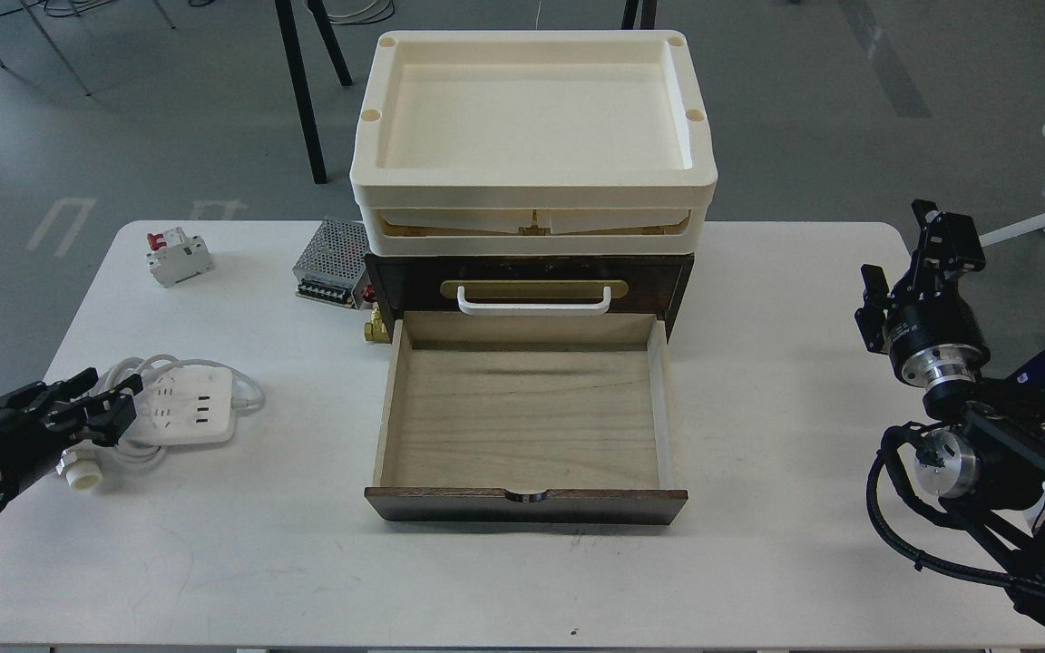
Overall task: Put charging cable into cabinet
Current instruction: 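Grasp the white power strip with the left gripper, then lift the power strip with the left gripper up over the open drawer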
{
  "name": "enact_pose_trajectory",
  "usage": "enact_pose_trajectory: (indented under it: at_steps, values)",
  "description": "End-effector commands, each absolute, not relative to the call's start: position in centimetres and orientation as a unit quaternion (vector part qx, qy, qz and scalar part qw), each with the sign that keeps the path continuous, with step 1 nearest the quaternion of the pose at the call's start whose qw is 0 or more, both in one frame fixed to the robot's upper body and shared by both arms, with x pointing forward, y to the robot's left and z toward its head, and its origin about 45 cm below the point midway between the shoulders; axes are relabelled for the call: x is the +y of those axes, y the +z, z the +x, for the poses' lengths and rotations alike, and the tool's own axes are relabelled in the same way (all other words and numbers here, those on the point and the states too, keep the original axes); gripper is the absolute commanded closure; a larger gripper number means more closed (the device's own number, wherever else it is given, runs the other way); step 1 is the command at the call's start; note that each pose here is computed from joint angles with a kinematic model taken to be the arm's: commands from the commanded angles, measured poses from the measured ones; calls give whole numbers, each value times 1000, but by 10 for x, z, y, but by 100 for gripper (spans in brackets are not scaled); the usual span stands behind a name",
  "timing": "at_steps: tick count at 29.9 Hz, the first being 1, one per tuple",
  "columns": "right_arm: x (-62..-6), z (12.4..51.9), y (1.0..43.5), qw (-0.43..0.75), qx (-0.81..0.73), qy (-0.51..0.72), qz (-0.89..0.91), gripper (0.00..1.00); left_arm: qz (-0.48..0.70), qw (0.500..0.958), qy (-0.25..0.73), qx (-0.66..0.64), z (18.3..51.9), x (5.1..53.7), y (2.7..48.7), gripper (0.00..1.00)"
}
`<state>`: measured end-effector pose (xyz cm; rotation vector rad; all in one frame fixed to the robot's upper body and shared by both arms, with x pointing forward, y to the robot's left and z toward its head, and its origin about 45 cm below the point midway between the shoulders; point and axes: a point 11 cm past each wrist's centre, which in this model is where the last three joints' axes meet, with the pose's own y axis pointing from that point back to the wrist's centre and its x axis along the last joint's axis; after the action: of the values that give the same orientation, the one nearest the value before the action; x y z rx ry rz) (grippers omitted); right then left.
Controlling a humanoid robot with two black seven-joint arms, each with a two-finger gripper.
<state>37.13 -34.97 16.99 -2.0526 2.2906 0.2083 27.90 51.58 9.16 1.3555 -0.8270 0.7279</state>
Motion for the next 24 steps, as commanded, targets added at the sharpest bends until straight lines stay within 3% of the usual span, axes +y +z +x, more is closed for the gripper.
enact_pose_trajectory:
  at_steps: [1, 6, 17, 24]
  values:
    - [-349, 371, 169, 29, 743, 68, -665, 1, 595, 636, 311, -380, 276, 514, 90, 76]
    - [-350, 371, 170, 29, 743, 68, -666, 1, 593, 630, 312, -392, 280, 514, 93, 95]
    - [-349, 371, 169, 29, 743, 69, -666, 1, 561, 588, 422, -402, 310, 544, 161, 97]
    - [-349, 371, 169, 29, 743, 69, -666, 1, 475, 628, 506, -351, 316, 544, 237, 97]
